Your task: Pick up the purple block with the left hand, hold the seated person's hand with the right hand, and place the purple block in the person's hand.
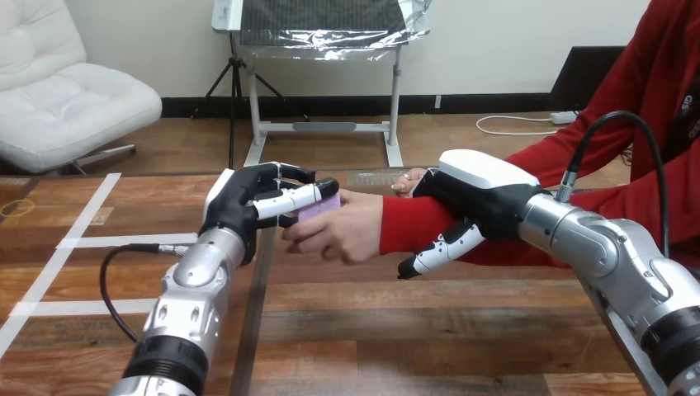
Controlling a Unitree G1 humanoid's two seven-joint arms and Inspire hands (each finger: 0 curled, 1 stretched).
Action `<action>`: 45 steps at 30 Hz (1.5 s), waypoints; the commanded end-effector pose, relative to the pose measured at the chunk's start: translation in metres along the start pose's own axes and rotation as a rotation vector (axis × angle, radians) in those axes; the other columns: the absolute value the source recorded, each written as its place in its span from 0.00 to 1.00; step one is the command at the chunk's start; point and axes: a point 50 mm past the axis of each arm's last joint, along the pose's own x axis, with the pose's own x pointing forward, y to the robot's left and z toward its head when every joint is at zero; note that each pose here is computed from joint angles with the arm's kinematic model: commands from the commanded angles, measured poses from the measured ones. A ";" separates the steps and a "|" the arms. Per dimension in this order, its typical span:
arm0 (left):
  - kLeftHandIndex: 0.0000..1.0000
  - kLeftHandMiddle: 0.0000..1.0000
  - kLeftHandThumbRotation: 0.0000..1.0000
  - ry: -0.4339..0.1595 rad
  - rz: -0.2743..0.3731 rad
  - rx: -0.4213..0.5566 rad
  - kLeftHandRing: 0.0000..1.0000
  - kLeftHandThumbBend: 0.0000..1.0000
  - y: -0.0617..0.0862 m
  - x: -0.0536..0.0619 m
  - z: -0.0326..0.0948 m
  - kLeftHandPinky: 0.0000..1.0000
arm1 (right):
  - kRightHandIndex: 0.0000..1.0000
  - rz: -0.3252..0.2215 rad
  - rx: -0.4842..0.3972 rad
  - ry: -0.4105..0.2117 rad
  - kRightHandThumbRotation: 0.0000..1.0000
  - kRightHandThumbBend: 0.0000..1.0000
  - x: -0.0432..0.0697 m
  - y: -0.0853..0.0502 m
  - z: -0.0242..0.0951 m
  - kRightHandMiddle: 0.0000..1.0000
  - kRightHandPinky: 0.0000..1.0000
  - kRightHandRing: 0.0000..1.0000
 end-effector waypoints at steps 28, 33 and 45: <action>0.44 0.40 0.00 -0.147 -0.073 -0.036 0.34 0.67 -0.038 0.014 0.045 0.28 | 0.34 -0.123 -0.044 -0.114 0.41 0.87 0.008 -0.039 0.029 0.32 0.23 0.27; 0.43 0.40 0.00 -0.153 -0.078 -0.036 0.34 0.67 -0.040 0.014 0.046 0.28 | 0.34 -0.127 -0.040 -0.115 0.41 0.87 0.008 -0.039 0.028 0.32 0.24 0.28; 0.43 0.40 0.00 -0.142 -0.081 -0.105 0.34 0.65 -0.041 0.014 0.045 0.27 | 0.33 -0.130 -0.015 -0.110 0.39 0.88 0.007 -0.038 0.026 0.32 0.24 0.28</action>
